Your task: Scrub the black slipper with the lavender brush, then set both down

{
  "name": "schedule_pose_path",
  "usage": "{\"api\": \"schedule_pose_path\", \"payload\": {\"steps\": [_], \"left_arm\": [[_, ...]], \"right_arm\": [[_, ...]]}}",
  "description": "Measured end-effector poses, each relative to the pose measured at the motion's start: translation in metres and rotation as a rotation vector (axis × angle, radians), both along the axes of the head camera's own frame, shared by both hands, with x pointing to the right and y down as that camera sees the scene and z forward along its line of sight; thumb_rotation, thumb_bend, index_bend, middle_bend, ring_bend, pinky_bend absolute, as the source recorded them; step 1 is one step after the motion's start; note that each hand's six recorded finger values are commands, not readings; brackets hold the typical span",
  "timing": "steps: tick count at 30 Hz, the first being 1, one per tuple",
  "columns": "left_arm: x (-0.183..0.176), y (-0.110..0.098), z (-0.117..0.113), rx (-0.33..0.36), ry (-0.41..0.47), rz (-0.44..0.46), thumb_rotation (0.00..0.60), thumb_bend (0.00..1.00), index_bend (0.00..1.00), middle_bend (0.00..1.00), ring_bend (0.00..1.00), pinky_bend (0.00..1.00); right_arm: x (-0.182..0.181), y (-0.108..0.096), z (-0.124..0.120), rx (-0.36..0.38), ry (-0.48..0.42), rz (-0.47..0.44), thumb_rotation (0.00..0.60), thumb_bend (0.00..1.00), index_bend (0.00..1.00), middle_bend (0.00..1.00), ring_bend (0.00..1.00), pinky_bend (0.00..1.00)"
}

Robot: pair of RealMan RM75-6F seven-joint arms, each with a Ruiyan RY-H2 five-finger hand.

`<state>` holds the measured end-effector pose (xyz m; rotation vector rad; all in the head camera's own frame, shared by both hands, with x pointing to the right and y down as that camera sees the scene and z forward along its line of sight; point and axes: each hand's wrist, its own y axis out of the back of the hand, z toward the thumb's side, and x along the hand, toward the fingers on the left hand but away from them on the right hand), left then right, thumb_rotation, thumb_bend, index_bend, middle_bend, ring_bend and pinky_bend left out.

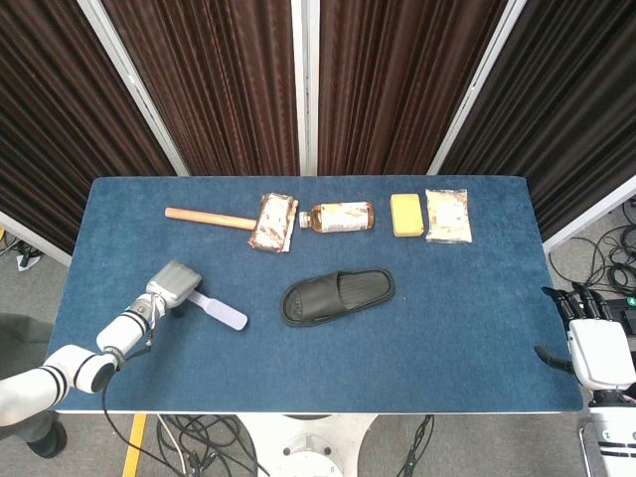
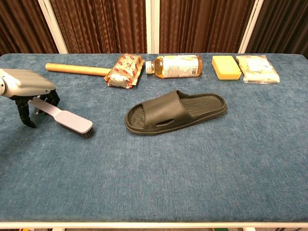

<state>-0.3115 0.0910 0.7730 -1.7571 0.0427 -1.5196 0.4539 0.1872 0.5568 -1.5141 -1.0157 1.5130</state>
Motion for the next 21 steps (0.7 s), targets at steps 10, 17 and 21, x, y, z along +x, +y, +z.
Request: {"api": "schedule_pose_path", "payload": {"steps": [10, 17, 21], "left_arm": [[0.0006, 0.0001, 0.0037, -0.010, -0.003, -0.005, 0.600, 0.03, 0.68, 0.74, 0.59, 0.59], [0.0023, -0.0004, 0.0050, -0.021, -0.003, -0.008, 0.600, 0.21, 0.77, 0.86, 0.73, 0.73], [0.0015, -0.0010, 0.0049, -0.037, -0.008, -0.013, 0.600, 0.32, 0.79, 0.89, 0.76, 0.77]], "right_arm": [[0.0010, 0.0015, -0.0005, 0.000, -0.009, 0.010, 0.600, 0.03, 0.16, 0.23, 0.07, 0.11], [0.0019, 0.0036, 0.0016, -0.010, -0.012, 0.014, 0.600, 0.03, 0.16, 0.23, 0.07, 0.11], [0.0027, 0.0044, 0.0023, -0.013, -0.016, 0.018, 0.600, 0.03, 0.16, 0.24, 0.07, 0.11]]}}
